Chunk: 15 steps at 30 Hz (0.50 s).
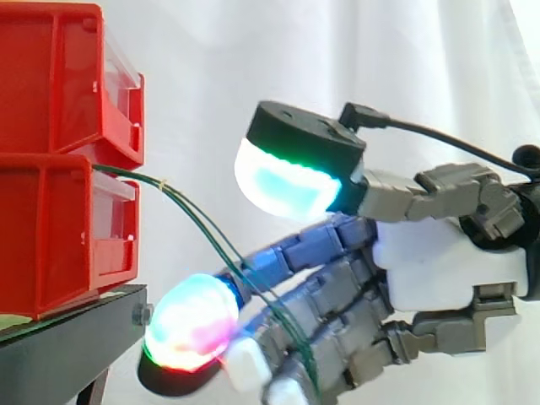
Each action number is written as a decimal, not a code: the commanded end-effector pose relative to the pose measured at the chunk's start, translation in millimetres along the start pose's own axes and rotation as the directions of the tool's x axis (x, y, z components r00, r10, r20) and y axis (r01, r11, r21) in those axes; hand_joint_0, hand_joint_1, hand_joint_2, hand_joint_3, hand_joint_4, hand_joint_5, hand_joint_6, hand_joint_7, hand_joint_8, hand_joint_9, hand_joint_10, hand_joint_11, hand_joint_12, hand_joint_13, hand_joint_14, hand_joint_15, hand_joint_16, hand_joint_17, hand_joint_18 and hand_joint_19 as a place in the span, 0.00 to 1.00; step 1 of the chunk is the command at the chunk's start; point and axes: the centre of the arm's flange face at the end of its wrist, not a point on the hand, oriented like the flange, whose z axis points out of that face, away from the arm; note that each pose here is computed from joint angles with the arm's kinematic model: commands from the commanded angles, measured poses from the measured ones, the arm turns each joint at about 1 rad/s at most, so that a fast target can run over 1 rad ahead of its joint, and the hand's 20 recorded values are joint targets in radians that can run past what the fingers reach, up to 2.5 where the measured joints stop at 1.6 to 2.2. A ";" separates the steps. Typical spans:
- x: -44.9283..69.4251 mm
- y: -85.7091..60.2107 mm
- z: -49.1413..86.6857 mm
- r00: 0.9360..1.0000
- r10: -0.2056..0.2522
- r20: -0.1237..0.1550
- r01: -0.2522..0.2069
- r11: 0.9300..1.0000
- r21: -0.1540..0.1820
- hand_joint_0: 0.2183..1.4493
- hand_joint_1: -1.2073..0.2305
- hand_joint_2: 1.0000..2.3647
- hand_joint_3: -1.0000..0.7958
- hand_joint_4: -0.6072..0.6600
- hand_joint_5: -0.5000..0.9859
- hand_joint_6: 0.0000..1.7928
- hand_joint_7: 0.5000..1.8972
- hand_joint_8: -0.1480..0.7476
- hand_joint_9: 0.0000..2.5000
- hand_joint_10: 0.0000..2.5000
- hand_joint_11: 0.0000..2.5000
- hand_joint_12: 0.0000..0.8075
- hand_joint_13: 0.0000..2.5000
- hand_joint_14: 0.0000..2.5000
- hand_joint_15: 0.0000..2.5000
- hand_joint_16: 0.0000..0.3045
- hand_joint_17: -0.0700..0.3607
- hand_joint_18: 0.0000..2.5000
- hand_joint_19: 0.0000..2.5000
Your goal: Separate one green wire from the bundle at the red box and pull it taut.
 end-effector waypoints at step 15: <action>-13.4 24.3 -2.3 1.000 0.008 -0.004 -0.008 1.000 -0.001 0.31 0.45 0.00 0.31 0.72 0.25 0.28 0.30 0.46 0.41 0.01 0.24 0.40 0.46 0.01 0.27 0.14 0.38 0.28 0.16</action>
